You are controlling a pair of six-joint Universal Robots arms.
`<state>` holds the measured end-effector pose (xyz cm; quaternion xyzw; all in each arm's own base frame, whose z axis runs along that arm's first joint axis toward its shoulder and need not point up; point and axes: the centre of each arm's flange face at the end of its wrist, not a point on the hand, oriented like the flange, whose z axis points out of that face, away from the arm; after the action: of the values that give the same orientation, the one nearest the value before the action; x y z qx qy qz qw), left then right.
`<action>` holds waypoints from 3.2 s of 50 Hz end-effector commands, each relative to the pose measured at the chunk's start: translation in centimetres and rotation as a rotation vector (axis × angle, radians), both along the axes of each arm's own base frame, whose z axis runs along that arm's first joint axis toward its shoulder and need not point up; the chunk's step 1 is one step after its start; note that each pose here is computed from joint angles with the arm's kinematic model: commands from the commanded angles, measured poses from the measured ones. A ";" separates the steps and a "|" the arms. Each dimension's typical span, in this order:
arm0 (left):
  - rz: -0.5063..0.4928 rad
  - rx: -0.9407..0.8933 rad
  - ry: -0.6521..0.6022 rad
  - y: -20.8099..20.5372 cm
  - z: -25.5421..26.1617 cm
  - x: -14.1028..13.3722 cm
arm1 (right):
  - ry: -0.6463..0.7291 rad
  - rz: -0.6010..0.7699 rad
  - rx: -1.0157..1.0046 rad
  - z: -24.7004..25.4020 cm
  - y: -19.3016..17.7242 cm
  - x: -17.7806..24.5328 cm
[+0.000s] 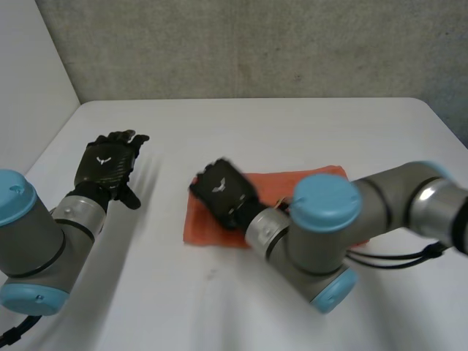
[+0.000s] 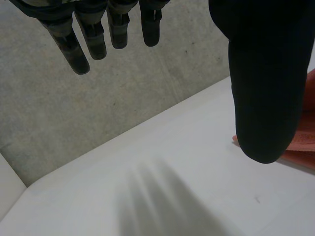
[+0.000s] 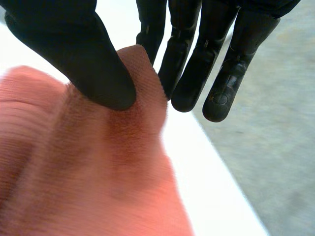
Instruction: Fold the laundry
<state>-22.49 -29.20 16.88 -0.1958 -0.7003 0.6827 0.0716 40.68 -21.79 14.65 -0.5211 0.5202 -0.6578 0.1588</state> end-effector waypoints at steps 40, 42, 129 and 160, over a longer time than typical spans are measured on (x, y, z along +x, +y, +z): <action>-0.367 -0.033 0.022 5.7 -1.1 -13.0 | -0.007 -0.670 0.395 -2.4 -6.3 -19.3; -0.351 -0.037 0.023 5.7 -0.8 -12.8 | -0.013 -0.667 0.387 -2.6 -6.4 -19.2; -0.046 0.257 0.130 1.8 1.8 -7.2 | -0.196 -0.464 0.464 5.9 -8.2 -7.6; -0.019 0.013 0.240 3.1 17.4 -1.7 | -0.485 -0.676 0.094 20.1 -7.5 -17.3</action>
<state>-24.14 -26.26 34.94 -0.1152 -0.6831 0.7031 0.1609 23.03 -29.26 35.07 -0.1248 0.6391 -0.7566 0.0599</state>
